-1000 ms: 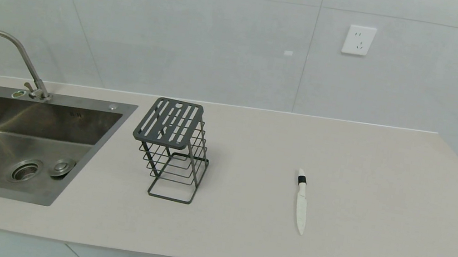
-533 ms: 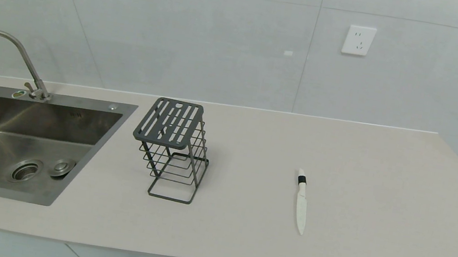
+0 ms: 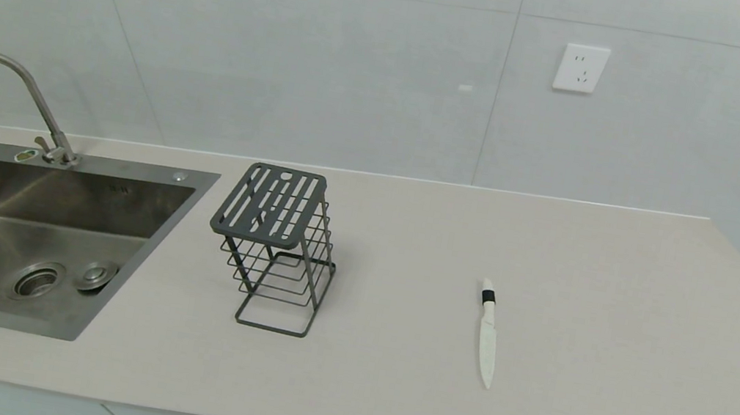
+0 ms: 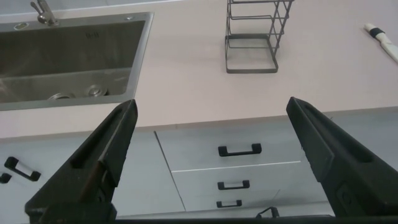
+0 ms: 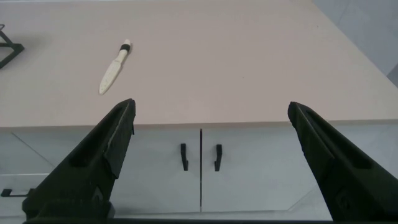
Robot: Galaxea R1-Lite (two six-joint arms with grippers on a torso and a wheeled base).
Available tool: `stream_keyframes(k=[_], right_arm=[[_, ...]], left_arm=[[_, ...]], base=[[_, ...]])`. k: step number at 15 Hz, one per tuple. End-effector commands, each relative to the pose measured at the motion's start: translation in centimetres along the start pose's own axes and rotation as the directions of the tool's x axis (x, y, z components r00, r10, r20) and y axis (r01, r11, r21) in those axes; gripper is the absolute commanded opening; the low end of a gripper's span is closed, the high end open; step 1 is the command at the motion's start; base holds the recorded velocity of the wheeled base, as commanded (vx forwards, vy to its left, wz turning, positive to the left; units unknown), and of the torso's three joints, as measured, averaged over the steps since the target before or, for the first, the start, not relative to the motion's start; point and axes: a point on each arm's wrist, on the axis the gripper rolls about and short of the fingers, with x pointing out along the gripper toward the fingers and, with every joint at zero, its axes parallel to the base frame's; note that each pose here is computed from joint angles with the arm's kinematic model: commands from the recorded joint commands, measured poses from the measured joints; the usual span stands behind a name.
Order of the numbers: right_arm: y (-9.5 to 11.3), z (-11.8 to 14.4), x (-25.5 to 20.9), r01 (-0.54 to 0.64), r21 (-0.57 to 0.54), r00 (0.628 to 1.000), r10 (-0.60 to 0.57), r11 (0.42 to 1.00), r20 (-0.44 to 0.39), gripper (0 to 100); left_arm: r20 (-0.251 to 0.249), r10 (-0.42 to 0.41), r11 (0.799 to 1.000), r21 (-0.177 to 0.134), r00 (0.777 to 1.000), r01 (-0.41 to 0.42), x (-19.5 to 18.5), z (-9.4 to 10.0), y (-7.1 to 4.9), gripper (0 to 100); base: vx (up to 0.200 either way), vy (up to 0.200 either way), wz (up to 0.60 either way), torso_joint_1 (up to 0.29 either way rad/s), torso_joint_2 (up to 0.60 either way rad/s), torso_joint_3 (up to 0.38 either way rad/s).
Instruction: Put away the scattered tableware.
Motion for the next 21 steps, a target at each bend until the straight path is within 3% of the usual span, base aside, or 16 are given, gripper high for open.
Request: stream_keyframes(k=[1,7,9,10,11,12,13,14,15,16,21], right_arm=[[0.0,0.0,0.0,0.001,0.0,1.0,-0.001,1.0,-0.001,100],[0.0,0.1,0.0,-0.012,-0.008,1.0,0.012,1.0,0.007,100],[0.1,0.8,0.0,-0.05,-0.007,0.996,0.051,0.999,0.079,100],[0.2,1.6,-0.1,-0.083,-0.013,0.985,0.084,0.996,0.154,100],[0.4,2.1,-0.3,-0.195,-0.038,0.961,0.199,0.98,0.191,100],[0.5,2.3,-0.4,-0.238,-0.045,0.95,0.242,0.97,0.198,100],[0.8,3.5,-0.2,-0.405,-0.014,0.902,0.402,0.914,0.159,100],[1.0,4.3,0.5,-0.497,0.002,0.864,0.494,0.868,0.098,100],[1.1,4.7,0.9,-0.532,0.015,0.845,0.53,0.847,0.069,100],[1.3,6.2,2.7,-0.593,0.069,0.803,0.595,0.802,-0.028,100],[2.2,9.1,9.6,-0.628,0.221,0.701,0.666,0.746,-0.256,100]], left_arm=[[-0.001,0.0,1.0,-0.002,1.0,0.0,0.0,0.0,0.0,100],[-0.001,0.0,1.0,-0.02,1.0,0.0,0.0,0.0,0.0,100],[-0.001,0.001,0.999,-0.032,1.0,-0.001,0.0,0.0,0.0,100],[-0.001,0.001,1.0,-0.031,1.0,-0.001,0.0,0.0,0.0,100],[-0.001,0.001,1.0,-0.031,1.0,-0.001,0.0,0.0,0.0,100],[-0.001,0.001,0.999,-0.032,1.0,-0.001,0.0,0.0,0.0,100],[-0.001,0.001,0.999,-0.032,1.0,-0.001,0.0,0.0,0.0,100],[-0.001,0.001,0.999,-0.032,1.0,-0.001,0.0,0.0,0.0,100],[-0.001,0.001,0.999,-0.034,1.0,-0.001,0.0,0.0,0.0,100],[-0.001,0.004,0.999,-0.037,1.0,-0.004,0.0,0.0,0.0,100],[-0.001,0.006,0.999,-0.037,1.0,-0.006,0.0,0.0,0.0,100]], base=[[0.0,0.0,0.0,0.242,0.0,0.222],[0.0,0.0,0.0,0.161,-0.01,0.136],[0.0,0.0,0.0,0.0,0.0,0.0],[0.0,0.0,0.0,0.0,0.0,0.0],[0.0,0.0,0.0,0.0,0.0,0.0],[0.0,0.0,0.0,0.0,0.0,0.0],[0.0,0.0,0.0,0.0,0.0,0.0],[0.0,0.0,0.0,0.0,0.0,0.0],[0.0,0.0,0.0,0.0,0.0,0.0],[0.0,0.0,0.0,0.0,0.0,0.0],[0.0,0.0,0.0,0.0,0.0,0.0]])
